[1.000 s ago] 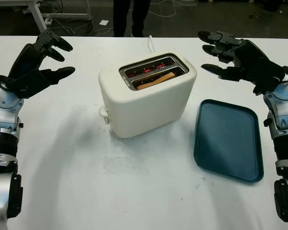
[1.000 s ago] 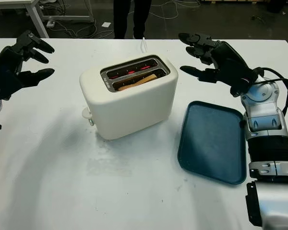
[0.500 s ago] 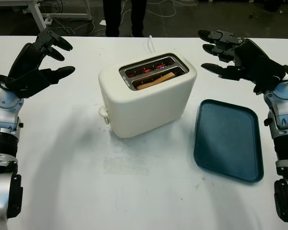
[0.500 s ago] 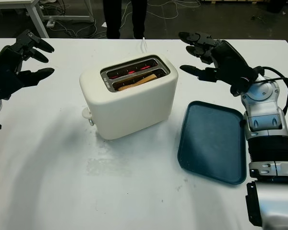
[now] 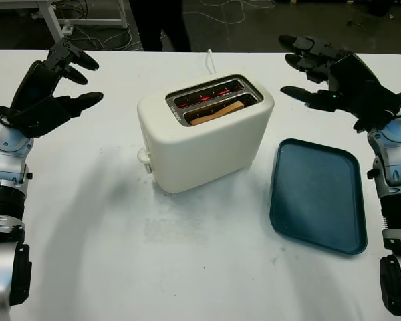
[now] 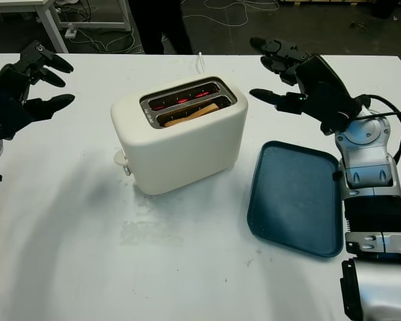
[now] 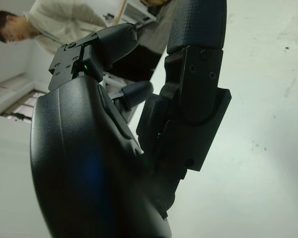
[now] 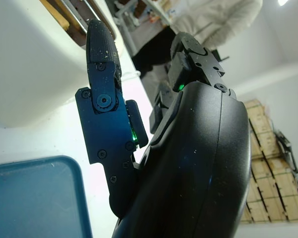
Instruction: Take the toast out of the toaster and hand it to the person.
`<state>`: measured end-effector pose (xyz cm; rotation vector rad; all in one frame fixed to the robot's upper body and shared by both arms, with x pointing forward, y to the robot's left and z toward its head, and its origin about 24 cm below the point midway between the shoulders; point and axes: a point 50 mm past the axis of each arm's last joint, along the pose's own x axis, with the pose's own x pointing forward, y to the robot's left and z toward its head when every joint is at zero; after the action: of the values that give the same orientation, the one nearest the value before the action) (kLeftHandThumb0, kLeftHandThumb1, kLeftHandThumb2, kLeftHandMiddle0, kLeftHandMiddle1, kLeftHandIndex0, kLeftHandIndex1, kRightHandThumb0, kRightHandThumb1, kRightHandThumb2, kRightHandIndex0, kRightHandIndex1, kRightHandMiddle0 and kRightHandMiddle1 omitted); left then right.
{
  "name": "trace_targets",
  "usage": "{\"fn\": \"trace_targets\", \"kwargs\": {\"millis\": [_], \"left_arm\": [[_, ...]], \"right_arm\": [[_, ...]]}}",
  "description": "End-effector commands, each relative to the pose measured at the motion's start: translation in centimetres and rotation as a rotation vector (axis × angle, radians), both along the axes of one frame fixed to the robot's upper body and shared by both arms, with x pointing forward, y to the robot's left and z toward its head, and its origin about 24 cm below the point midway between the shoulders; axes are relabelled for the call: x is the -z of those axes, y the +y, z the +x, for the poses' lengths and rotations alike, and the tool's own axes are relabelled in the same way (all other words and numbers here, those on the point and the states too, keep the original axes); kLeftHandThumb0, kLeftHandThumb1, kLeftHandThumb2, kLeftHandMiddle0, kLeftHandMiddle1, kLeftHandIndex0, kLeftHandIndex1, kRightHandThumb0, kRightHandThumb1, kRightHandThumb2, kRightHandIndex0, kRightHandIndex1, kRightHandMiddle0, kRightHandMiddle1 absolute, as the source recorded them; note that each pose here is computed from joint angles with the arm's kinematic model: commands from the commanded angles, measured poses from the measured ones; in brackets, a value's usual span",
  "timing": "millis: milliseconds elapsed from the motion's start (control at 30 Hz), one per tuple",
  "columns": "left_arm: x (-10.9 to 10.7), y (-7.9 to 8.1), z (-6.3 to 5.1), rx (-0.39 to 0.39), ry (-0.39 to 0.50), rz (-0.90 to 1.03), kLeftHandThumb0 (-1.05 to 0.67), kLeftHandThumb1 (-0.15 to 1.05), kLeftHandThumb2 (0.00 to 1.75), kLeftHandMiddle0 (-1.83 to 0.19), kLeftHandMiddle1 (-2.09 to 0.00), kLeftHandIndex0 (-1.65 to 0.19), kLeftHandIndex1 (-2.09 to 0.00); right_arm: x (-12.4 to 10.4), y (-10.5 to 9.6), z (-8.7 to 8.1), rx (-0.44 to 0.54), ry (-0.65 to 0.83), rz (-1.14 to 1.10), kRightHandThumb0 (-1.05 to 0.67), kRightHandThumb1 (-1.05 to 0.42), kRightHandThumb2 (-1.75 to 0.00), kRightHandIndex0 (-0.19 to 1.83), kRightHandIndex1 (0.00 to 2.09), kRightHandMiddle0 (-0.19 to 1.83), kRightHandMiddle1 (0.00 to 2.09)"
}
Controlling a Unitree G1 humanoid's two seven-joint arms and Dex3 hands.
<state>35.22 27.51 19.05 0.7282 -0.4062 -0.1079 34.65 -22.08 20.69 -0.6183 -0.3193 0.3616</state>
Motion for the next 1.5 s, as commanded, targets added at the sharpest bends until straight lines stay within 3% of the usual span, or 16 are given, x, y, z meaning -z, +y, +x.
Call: {"fn": "trace_targets", "kwargs": {"millis": [0,1467], "left_arm": [[0.22,-0.08,-0.11,-0.003,0.002,0.002,-1.05,0.92,0.35,0.00,-1.62,0.00,-1.50],[-0.18,-0.25,-0.12,0.003,-0.007,0.001,-1.05,0.92,0.34,0.00,-1.61,0.00,-1.51]], "right_arm": [[0.48,-0.29,-0.01,0.011,0.027,0.014,-0.69,-0.92,-0.21,0.22,0.01,0.24,0.01],[0.51,-0.48,-0.12,0.004,0.014,0.017,-0.66,-0.92,-0.23,0.23,0.01,0.25,0.01]]}}
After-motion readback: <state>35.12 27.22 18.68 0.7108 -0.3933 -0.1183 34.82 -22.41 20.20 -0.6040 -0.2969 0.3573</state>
